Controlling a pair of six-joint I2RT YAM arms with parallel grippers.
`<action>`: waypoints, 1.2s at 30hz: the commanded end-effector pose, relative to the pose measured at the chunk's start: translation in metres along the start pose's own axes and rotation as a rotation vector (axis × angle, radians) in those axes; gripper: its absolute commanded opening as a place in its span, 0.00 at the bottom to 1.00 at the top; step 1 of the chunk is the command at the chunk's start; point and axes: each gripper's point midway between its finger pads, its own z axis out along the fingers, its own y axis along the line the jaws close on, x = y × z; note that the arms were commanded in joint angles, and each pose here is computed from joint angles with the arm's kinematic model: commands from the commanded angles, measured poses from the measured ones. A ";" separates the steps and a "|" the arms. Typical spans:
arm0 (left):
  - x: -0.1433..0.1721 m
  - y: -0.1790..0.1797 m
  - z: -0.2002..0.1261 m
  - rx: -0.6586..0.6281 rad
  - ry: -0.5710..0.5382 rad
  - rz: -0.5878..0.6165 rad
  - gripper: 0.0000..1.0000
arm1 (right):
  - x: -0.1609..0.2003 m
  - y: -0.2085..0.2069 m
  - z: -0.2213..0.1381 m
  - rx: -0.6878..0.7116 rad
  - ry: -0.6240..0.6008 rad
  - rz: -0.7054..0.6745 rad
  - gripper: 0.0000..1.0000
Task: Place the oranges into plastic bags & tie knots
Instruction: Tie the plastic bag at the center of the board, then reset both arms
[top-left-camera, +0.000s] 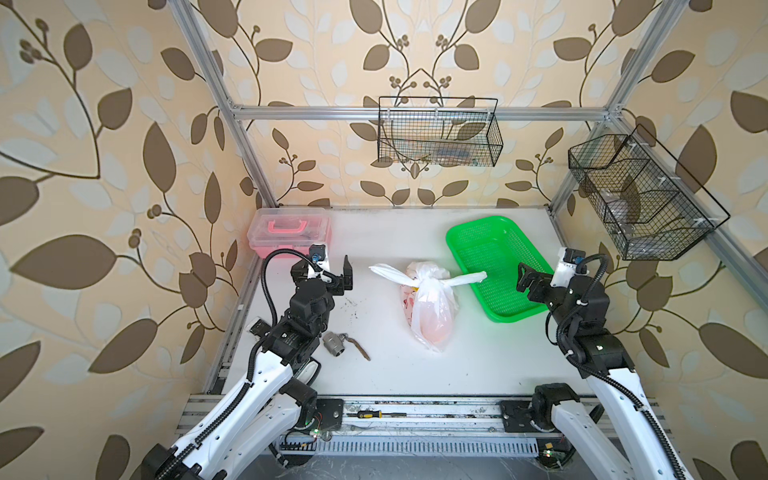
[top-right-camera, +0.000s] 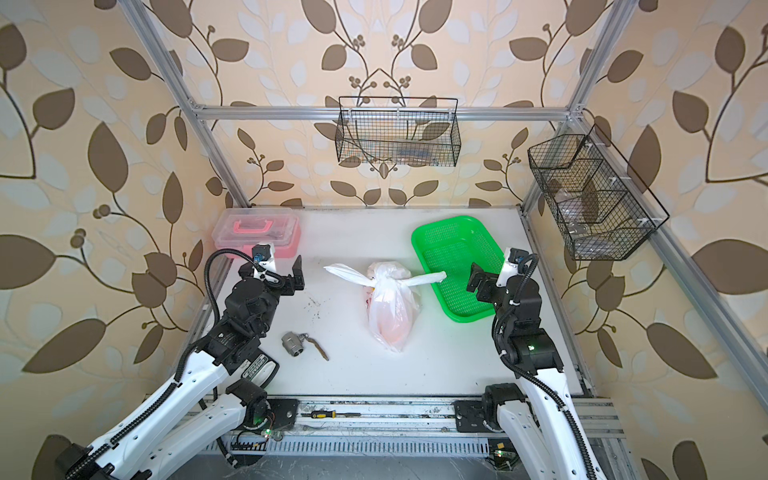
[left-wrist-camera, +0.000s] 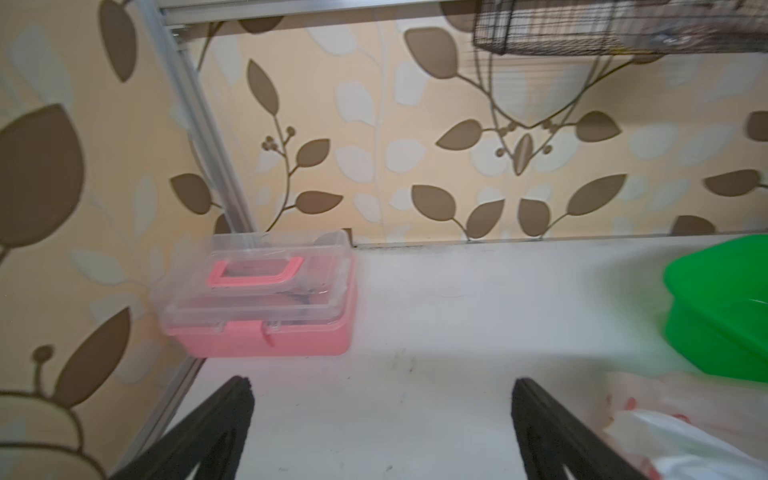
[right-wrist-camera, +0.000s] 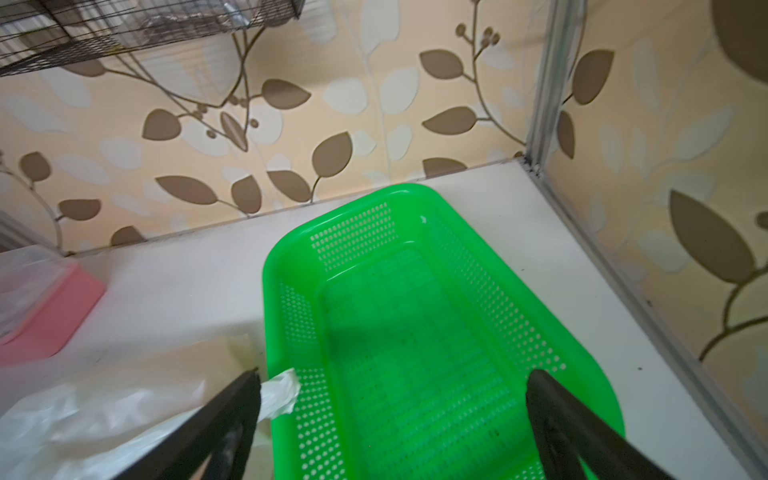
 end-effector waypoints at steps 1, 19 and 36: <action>0.009 0.050 -0.005 -0.300 -0.007 -0.010 0.99 | 0.013 -0.031 0.014 0.154 -0.077 -0.084 1.00; 0.135 0.071 0.047 -0.293 0.275 -0.098 0.99 | 0.097 -0.030 0.079 0.065 -0.143 -0.122 1.00; 0.155 0.038 0.088 -0.073 0.182 -0.035 0.99 | 0.111 -0.019 0.095 0.009 -0.085 -0.158 1.00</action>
